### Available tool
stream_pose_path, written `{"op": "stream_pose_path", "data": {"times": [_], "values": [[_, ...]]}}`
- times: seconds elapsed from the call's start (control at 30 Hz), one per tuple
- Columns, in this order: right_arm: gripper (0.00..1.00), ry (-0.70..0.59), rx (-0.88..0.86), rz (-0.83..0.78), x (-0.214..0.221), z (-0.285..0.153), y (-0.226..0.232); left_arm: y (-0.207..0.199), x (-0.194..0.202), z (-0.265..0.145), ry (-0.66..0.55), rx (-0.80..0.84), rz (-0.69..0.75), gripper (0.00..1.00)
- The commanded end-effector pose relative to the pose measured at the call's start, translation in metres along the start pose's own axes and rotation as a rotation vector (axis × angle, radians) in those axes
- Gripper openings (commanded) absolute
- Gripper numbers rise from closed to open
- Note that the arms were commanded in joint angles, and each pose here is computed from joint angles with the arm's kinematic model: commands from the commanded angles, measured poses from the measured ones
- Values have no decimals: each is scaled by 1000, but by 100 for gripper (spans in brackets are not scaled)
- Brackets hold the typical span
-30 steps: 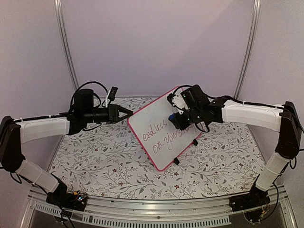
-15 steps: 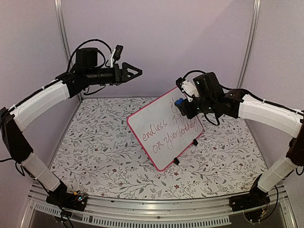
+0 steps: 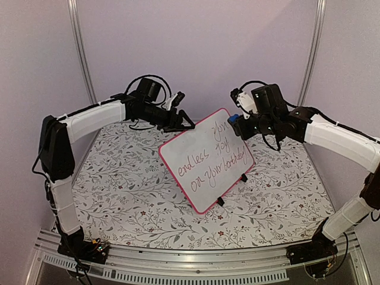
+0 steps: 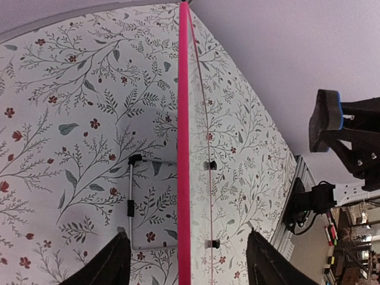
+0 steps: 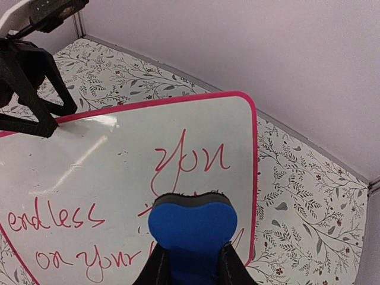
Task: Erase the whiteboard
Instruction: Erase the whiteboard at the center of the board.
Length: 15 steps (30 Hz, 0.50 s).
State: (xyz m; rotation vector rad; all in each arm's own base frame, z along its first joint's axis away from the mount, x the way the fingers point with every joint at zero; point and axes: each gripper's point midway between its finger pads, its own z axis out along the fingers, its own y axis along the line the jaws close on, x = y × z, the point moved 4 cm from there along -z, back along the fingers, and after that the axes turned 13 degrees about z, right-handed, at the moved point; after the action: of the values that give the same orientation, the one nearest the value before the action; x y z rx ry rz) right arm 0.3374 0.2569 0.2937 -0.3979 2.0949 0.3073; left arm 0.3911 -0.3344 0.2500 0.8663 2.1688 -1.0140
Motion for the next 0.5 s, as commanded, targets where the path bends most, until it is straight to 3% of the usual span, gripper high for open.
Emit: {"op": "stream_pose_path", "data": {"times": [0.0,0.1,0.23,0.47], "values": [[3,-16,22,21,-2,-2,-4,-13,-7,1,-8,58,22,62],[3,8,16,15,3,6,-2,-10,1,8,8,54,11,54],[3,33,21,5,9,20,0,-10,8,14,19,39,7,36],[3,44,-44,3,6,45,15,-15,15,16,28,35,10,26]]}}
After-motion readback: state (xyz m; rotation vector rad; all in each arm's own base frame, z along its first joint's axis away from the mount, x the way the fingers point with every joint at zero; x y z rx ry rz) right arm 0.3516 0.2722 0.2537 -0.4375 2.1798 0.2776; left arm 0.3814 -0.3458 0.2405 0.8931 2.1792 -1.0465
